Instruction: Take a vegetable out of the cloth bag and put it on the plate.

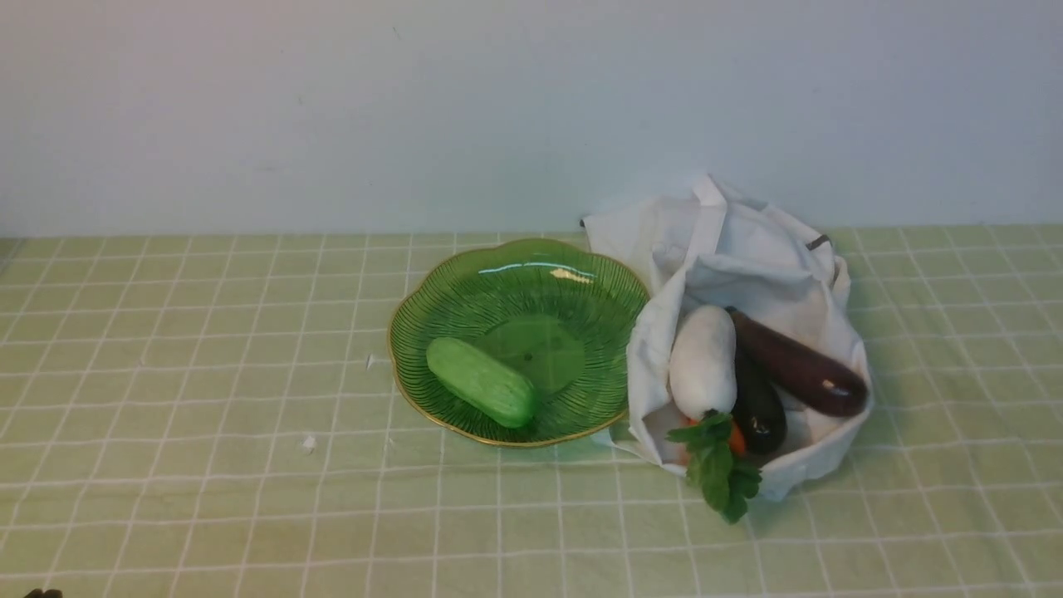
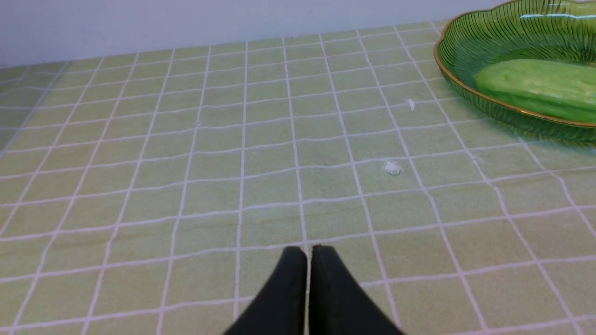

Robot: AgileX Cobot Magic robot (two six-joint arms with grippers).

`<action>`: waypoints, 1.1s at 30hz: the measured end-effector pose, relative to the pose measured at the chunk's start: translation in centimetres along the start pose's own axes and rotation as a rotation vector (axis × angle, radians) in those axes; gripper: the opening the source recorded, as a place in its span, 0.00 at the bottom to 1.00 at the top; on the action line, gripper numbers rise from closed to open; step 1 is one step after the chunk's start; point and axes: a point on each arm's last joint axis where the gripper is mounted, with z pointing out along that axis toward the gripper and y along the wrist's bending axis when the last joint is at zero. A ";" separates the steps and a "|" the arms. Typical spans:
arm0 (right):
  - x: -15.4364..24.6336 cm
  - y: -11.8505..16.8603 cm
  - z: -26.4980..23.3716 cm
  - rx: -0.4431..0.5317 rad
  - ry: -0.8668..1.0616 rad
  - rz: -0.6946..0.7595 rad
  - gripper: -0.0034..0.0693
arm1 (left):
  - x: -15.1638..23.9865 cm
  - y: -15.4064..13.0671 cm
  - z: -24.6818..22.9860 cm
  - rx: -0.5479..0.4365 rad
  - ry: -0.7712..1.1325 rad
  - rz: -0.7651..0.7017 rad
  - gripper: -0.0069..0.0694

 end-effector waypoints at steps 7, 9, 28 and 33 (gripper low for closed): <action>4.1 -1.2 -1.7 0.171 0.063 0.007 0.03 | 0.0 0.0 0.0 0.000 0.000 0.000 0.08; 5.1 -1.3 -1.8 0.195 0.097 0.012 0.03 | 0.0 0.0 0.0 0.000 0.000 0.000 0.08; 6.1 -1.4 -2.0 0.208 0.124 0.005 0.03 | 0.0 0.0 0.0 0.000 0.000 0.000 0.08; 6.1 -1.4 -2.0 0.208 0.125 0.002 0.03 | 0.0 0.0 0.0 0.000 0.000 0.000 0.08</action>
